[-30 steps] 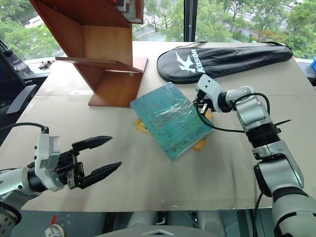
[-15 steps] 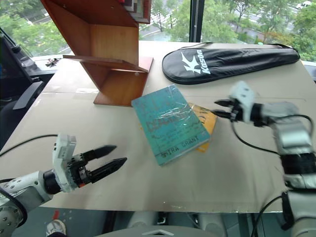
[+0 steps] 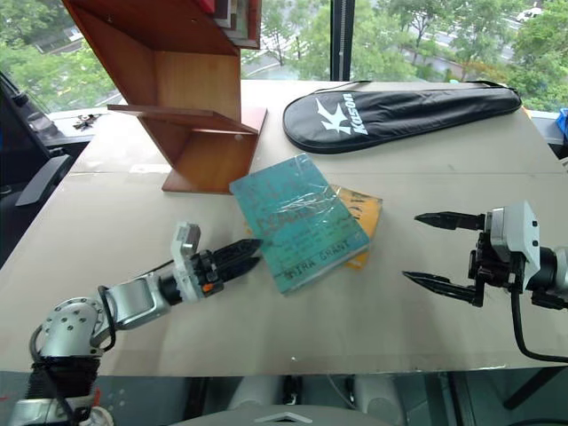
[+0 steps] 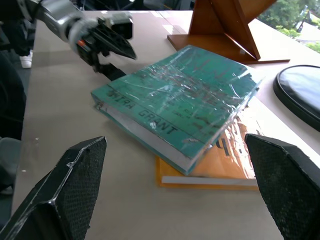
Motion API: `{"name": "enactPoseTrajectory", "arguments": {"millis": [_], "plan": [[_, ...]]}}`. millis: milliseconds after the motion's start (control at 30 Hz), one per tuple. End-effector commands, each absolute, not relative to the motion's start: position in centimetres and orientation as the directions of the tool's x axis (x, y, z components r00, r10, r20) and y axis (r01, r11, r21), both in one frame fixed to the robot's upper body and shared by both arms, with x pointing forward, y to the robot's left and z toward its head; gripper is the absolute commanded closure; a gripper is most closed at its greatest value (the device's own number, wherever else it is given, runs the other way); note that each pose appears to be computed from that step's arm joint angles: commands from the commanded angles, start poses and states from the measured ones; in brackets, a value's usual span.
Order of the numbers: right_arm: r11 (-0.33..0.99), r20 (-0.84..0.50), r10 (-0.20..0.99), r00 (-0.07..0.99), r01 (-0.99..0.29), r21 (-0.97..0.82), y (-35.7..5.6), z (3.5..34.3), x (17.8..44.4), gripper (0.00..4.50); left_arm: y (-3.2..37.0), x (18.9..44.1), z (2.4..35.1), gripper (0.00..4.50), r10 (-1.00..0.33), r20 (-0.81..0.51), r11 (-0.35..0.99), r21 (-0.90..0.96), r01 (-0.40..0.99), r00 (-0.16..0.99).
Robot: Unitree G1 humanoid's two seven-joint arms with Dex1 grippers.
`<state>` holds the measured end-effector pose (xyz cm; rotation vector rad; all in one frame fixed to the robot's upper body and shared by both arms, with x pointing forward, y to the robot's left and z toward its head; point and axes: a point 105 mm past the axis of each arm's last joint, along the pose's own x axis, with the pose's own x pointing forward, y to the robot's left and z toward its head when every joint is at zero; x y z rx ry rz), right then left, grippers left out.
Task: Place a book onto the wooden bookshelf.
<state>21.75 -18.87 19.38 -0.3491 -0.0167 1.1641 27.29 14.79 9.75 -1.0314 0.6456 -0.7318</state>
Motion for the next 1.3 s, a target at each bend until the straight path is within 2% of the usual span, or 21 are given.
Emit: {"name": "enactPoseTrajectory", "arguments": {"millis": [33, 133, 233, 367, 400, 533, 700, 767, 800, 867, 900, 967, 1033, 1100, 1167, 1200, 1300], "plan": [[0.360, -0.149, 0.893, 0.425, -0.873, -0.329, -18.2, 20.2, 21.0, 0.11, 12.0, 29.1, 9.6, 0.00, -0.814, -0.069, 0.244, -0.941, 0.232, 0.576], [0.380, -0.147, 0.883, 0.446, -0.863, -0.333, -18.3, 20.3, 20.8, 0.00, 10.8, 29.1, 9.7, 0.78, -0.841, -0.021, 0.182, -0.952, 0.247, 0.541], [0.389, -0.145, 0.879, 0.454, -0.860, -0.331, -18.4, 20.4, 20.5, 0.00, 10.5, 29.0, 9.6, 2.14, -0.852, 0.009, 0.140, -0.959, 0.245, 0.524], [0.394, -0.140, 0.880, 0.454, -0.862, -0.318, -18.4, 20.4, 20.3, 0.00, 10.1, 28.8, 9.1, 4.21, -0.863, 0.012, 0.130, -0.960, 0.246, 0.504], [0.394, -0.139, 0.880, 0.453, -0.863, -0.316, -18.4, 20.4, 20.3, 0.00, 10.3, 28.8, 9.1, 4.37, -0.861, 0.018, 0.127, -0.960, 0.249, 0.508], [0.397, -0.131, 0.882, 0.453, -0.863, -0.312, -18.3, 20.3, 20.4, 0.00, 11.4, 27.7, 10.9, 4.37, -0.866, 0.067, 0.111, -0.941, 0.320, 0.496], [0.418, -0.100, 0.880, 0.465, -0.855, -0.307, -18.5, 20.2, 21.0, 0.00, 13.3, 24.8, 15.8, 4.37, -0.905, 0.067, 0.189, -0.822, 0.537, 0.420], [0.439, -0.081, 0.871, 0.484, -0.843, -0.311, -19.0, 20.2, 21.7, 0.00, 13.6, 24.5, 19.3, 4.37, -0.915, -0.032, 0.347, -0.566, 0.748, 0.401], [0.453, -0.067, 0.866, 0.495, -0.835, -0.312, -19.3, 20.3, 22.1, 0.00, 13.7, 24.6, 20.9, 4.37, -0.908, -0.096, 0.412, -0.376, 0.830, 0.407], [0.475, -0.044, 0.857, 0.514, -0.820, -0.319, -19.8, 20.5, 22.9, 0.00, 14.1, 25.3, 23.4, 4.37, -0.870, -0.187, 0.461, 0.019, 0.887, 0.456], [0.481, -0.038, 0.854, 0.518, -0.816, -0.322, -19.9, 20.5, 23.2, 0.00, 14.3, 25.5, 24.1, 4.37, -0.860, -0.207, 0.445, 0.145, 0.884, 0.467], [0.490, -0.026, 0.850, 0.526, -0.808, -0.326, -20.1, 20.6, 23.7, 0.00, 14.0, 26.0, 26.6, 4.37, -0.871, -0.167, 0.407, 0.284, 0.868, 0.463], [0.501, -0.001, 0.846, 0.532, -0.796, -0.339, -20.2, 21.0, 24.7, 0.00, 13.5, 27.2, 31.5, 4.37, -0.848, -0.089, 0.380, 0.586, 0.716, 0.523], [0.514, 0.042, 0.843, 0.536, -0.780, -0.356, -20.2, 21.9, 25.3, 0.00, 13.2, 28.1, 35.6, 4.37, -0.810, -0.005, 0.341, 0.810, 0.478, 0.586], [0.521, 0.069, 0.841, 0.536, -0.770, -0.368, -20.2, 22.5, 25.7, 0.00, 13.1, 28.6, 37.2, 4.37, -0.789, -0.015, 0.261, 0.897, 0.357, 0.614], [0.521, 0.074, 0.841, 0.537, -0.765, -0.379, -20.2, 22.7, 25.9, 0.00, 13.8, 29.4, 38.3, 4.37, -0.735, -0.020, 0.237, 0.929, 0.285, 0.678], [0.526, 0.087, 0.837, 0.540, -0.751, -0.400, -20.1, 22.9, 26.3, 0.00, 15.9, 30.5, 39.8, 4.37, -0.617, -0.079, 0.163, 0.960, 0.226, 0.783]]}}
